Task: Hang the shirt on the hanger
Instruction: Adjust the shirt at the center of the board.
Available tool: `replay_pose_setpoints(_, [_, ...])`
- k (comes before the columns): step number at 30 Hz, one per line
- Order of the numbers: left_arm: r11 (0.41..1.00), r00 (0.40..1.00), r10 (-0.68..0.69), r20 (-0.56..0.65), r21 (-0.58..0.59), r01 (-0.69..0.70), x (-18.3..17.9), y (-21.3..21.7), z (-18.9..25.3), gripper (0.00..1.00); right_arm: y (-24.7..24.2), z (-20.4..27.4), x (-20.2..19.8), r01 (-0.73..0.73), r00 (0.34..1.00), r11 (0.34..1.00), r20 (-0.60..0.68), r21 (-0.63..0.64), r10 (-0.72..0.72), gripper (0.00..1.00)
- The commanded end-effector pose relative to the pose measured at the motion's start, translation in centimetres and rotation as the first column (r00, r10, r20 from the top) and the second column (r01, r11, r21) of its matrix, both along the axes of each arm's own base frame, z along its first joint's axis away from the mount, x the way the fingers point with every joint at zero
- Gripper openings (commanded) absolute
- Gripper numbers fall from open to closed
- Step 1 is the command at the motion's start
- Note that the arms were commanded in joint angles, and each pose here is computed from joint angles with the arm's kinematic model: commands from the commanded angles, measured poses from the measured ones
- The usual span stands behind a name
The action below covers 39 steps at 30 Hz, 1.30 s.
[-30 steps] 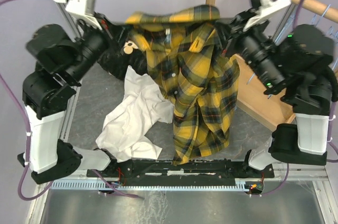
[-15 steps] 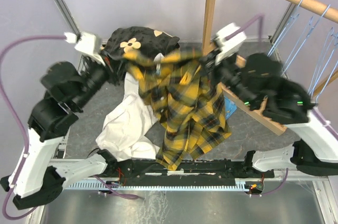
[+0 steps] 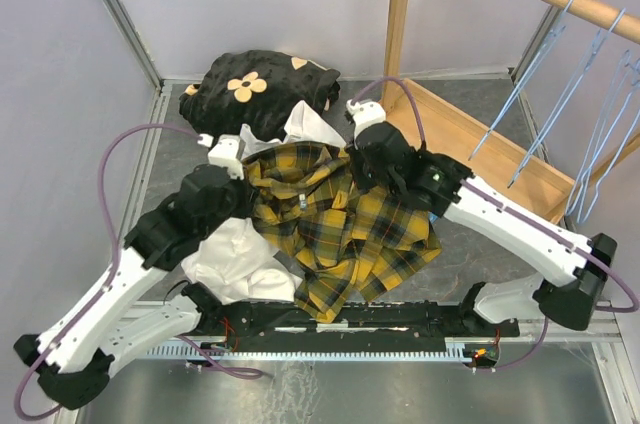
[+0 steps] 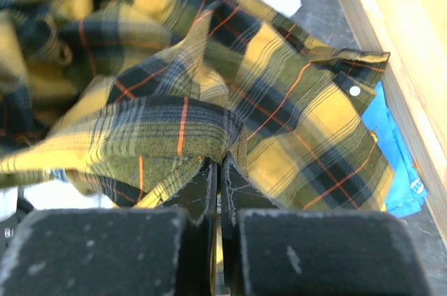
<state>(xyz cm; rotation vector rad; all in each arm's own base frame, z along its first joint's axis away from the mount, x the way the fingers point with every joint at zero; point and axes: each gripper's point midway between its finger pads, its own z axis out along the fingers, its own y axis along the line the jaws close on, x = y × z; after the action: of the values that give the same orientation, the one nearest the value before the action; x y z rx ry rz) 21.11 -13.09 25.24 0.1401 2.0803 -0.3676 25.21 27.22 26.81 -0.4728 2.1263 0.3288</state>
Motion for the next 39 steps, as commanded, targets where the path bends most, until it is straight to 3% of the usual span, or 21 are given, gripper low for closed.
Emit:
replay_pose_setpoints(1, [0.997, 0.997, 0.079, -0.011, -0.02, -0.079, 3.7, -1.6, -0.3, 0.03, 1.3, -0.7, 4.3, 0.065, 0.997, 0.989, -0.055, 0.134, -0.058, 0.0])
replay_pose_setpoints(7, [0.992, 0.993, 0.114, 0.015, -0.049, -0.113, 6.3, -0.4, 0.8, 0.03, 2.2, -1.6, 6.8, 0.033, 0.999, 0.99, -0.037, 0.14, -0.028, 0.04])
replay_pose_setpoints(12, [0.997, 0.999, 0.042, 0.022, -0.062, -0.04, 5.5, -0.9, 1.0, 0.3, 2.9, -0.2, 5.3, -0.062, 0.997, 0.981, -0.027, 0.182, 0.068, 0.46])
replay_pose_setpoints(16, [0.998, 0.999, 0.036, 0.024, -0.053, -0.034, 5.1, -0.7, 0.5, 0.38, 2.8, -0.9, 4.6, -0.103, 0.993, 0.981, -0.038, 0.162, 0.11, 0.54])
replay_pose_setpoints(26, [0.999, 0.999, 0.034, -0.012, 0.003, -0.034, 5.8, -0.7, -1.7, 0.34, 4.8, -3.4, 6.2, -0.172, 0.982, 0.981, -0.063, 0.085, 0.177, 0.55])
replay_pose_setpoints(29, [0.999, 0.999, 0.04, -0.023, 0.028, -0.04, 6.5, -0.5, -2.8, 0.28, 5.2, -3.7, 7.2, -0.163, 0.985, 0.985, -0.053, 0.064, 0.166, 0.46])
replay_pose_setpoints(31, [0.997, 0.997, 0.069, -0.028, 0.046, -0.068, 7.4, 0.0, -3.1, 0.07, 5.2, -3.6, 8.2, -0.128, 0.991, 0.991, -0.034, 0.047, 0.13, 0.35])
replay_pose_setpoints(32, [0.994, 0.995, 0.097, -0.035, 0.056, -0.095, 8.0, 0.6, -3.2, 0.03, 5.1, -3.5, 8.9, -0.101, 0.995, 0.994, -0.021, 0.04, 0.102, 0.3])
replay_pose_setpoints(36, [0.974, 0.974, 0.217, -0.057, 0.079, -0.212, 10.6, 3.3, -3.7, 0.03, 3.4, -3.8, 12.0, 0.086, 0.996, 0.996, -0.001, -0.017, -0.086, 0.15])
replay_pose_setpoints(39, [0.973, 0.972, 0.222, -0.079, 0.073, -0.217, 11.7, 3.9, -3.8, 0.03, 3.6, -4.5, 12.7, 0.088, 0.994, 0.995, -0.054, -0.04, -0.09, 0.15])
